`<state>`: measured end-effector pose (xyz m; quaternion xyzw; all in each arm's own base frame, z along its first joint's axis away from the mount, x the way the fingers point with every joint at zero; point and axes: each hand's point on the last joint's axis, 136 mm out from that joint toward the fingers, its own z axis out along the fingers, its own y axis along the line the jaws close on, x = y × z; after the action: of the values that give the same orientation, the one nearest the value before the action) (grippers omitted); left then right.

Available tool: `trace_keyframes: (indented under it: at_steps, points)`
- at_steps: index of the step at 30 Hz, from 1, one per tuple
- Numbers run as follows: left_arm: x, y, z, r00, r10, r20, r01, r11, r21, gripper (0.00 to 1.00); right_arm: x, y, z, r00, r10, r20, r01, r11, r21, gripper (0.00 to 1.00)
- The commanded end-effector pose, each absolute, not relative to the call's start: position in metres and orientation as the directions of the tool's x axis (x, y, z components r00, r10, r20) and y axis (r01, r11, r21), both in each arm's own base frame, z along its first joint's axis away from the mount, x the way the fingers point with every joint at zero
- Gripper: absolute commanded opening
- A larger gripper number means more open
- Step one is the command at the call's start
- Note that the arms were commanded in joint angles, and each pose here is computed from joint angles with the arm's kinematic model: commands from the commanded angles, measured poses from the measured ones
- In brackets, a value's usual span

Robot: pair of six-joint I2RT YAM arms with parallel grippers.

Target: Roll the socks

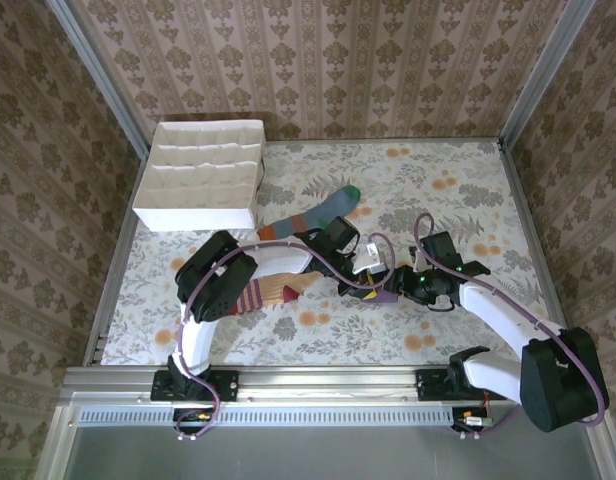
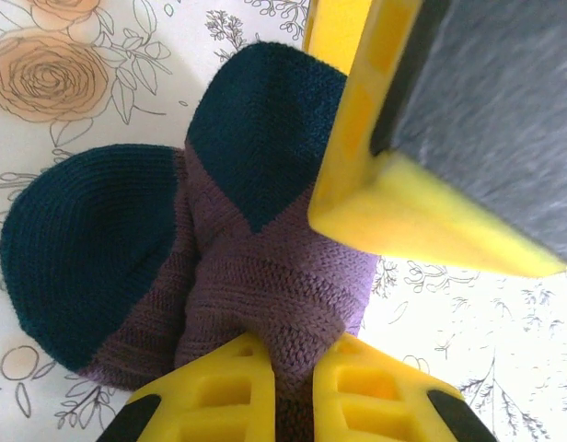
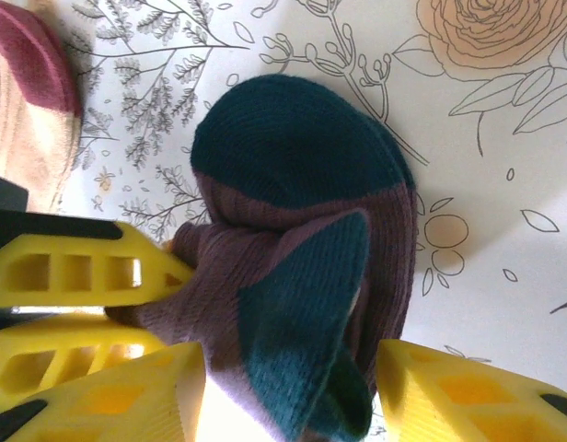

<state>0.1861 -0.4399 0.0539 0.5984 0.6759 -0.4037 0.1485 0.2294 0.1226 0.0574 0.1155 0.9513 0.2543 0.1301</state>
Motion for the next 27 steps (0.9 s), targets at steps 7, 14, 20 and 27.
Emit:
trace_keyframes:
  at_steps: [7, 14, 20, 27]
  points:
    - [0.172, -0.429, 0.032, -0.318, 0.720, -0.617, 0.896, 0.016, -0.444, 0.06, 0.225, 0.121, 0.024, -0.950, 0.293, -0.106, 0.218, 0.868, 0.446, 0.18]
    - [0.180, -0.418, 0.065, -0.001, 0.656, -0.755, 0.998, -0.045, -0.041, 0.25, 0.213, 0.108, 0.011, -0.952, 0.302, -0.047, 0.265, 0.894, 0.360, 0.10]
    - [0.179, -0.412, 0.088, 0.366, 0.607, -0.705, 0.913, -0.088, 0.398, 0.37, 0.212, 0.108, 0.009, -0.955, 0.297, -0.026, 0.269, 0.895, 0.355, 0.08]
    - [0.172, -0.426, 0.093, 0.594, 0.580, -0.558, 0.736, -0.112, 0.667, 0.42, 0.211, 0.109, 0.010, -0.960, 0.282, -0.002, 0.263, 0.900, 0.346, 0.07]
